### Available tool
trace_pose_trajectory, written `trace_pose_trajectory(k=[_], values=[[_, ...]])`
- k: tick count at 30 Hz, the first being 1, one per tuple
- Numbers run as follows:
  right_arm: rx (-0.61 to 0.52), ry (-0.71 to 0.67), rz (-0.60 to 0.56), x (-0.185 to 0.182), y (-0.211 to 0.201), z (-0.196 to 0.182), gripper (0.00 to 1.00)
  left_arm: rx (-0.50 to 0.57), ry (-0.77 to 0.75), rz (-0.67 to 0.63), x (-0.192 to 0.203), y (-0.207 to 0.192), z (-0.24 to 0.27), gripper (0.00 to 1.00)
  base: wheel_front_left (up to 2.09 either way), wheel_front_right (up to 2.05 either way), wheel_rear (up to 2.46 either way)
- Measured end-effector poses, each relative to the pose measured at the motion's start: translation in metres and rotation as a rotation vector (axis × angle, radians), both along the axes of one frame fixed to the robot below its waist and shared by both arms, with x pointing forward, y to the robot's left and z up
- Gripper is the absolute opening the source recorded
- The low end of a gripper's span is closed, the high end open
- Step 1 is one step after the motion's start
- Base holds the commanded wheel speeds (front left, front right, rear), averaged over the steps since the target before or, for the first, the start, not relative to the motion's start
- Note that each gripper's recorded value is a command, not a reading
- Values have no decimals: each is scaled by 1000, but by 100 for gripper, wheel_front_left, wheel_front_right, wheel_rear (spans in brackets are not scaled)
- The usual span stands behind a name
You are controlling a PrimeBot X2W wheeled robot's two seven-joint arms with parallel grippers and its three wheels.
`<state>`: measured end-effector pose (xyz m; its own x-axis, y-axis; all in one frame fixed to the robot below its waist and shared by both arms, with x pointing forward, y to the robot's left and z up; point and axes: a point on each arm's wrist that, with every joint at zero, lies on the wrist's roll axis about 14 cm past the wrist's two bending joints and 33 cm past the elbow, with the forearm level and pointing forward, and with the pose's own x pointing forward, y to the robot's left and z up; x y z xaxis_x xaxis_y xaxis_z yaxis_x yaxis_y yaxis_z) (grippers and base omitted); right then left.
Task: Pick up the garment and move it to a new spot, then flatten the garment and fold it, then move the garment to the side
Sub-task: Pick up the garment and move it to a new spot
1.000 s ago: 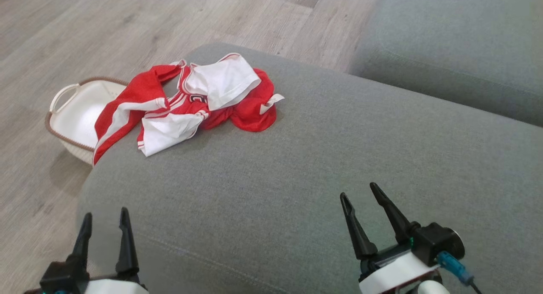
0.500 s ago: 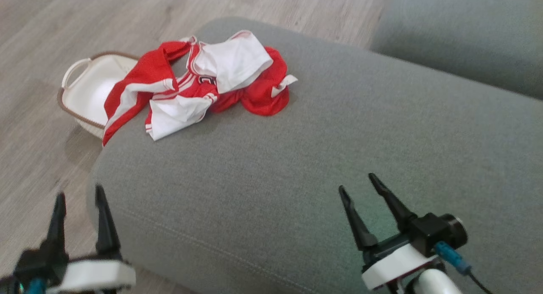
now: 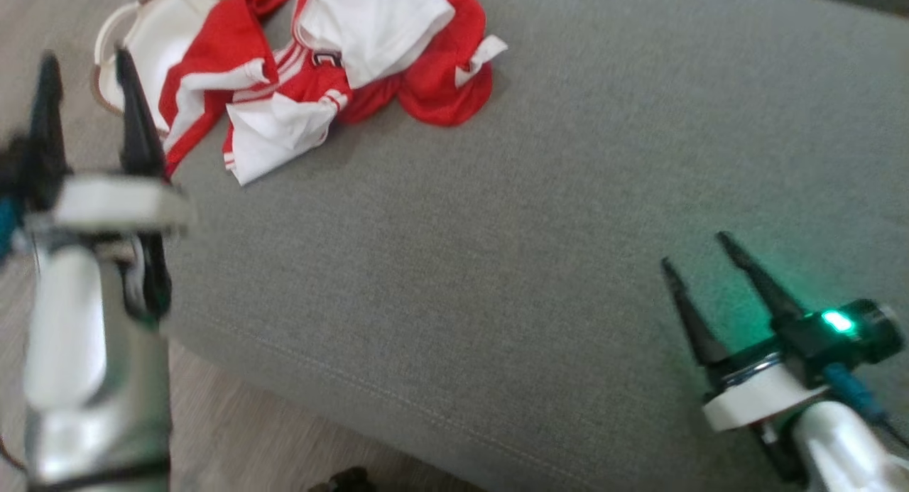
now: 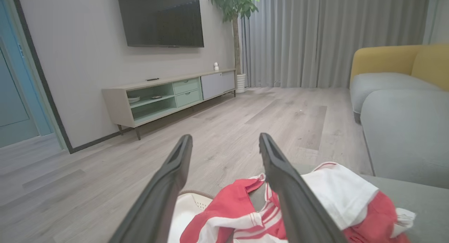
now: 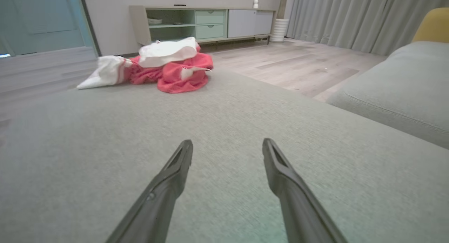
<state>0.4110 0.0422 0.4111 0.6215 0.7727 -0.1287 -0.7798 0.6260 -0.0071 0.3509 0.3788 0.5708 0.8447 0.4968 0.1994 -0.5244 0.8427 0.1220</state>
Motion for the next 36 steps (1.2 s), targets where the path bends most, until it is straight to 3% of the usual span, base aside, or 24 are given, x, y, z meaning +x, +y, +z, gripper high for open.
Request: trace_pose_trajectory(k=[7,12,19,24,32,33,34,35,36], values=[[6,3,-50,33,-20,-20,100,-97,238,-12,77,33,-39,100,0,0,0],[19,10,-80,44,-32,-31,100,-217,433,20,98,50,-88,100,0,0,0],[39,-14,-136,59,-53,-33,100,-406,651,17,112,33,-163,100,0,0,0],[45,-28,-167,66,-65,-34,100,-437,733,29,112,29,-191,100,0,0,0],[57,-40,-210,74,-78,-37,100,-389,764,88,113,40,-211,100,0,0,0],[58,-40,-211,75,-78,-37,100,-382,761,86,115,40,-212,81,0,0,0],[59,-40,-212,75,-79,-38,100,-372,759,83,116,40,-212,24,0,0,0],[60,-39,-213,75,-79,-38,100,-356,757,81,117,40,-212,0,0,0,0],[61,-39,-213,75,-79,-39,100,-342,756,81,117,40,-212,0,0,0,0]])
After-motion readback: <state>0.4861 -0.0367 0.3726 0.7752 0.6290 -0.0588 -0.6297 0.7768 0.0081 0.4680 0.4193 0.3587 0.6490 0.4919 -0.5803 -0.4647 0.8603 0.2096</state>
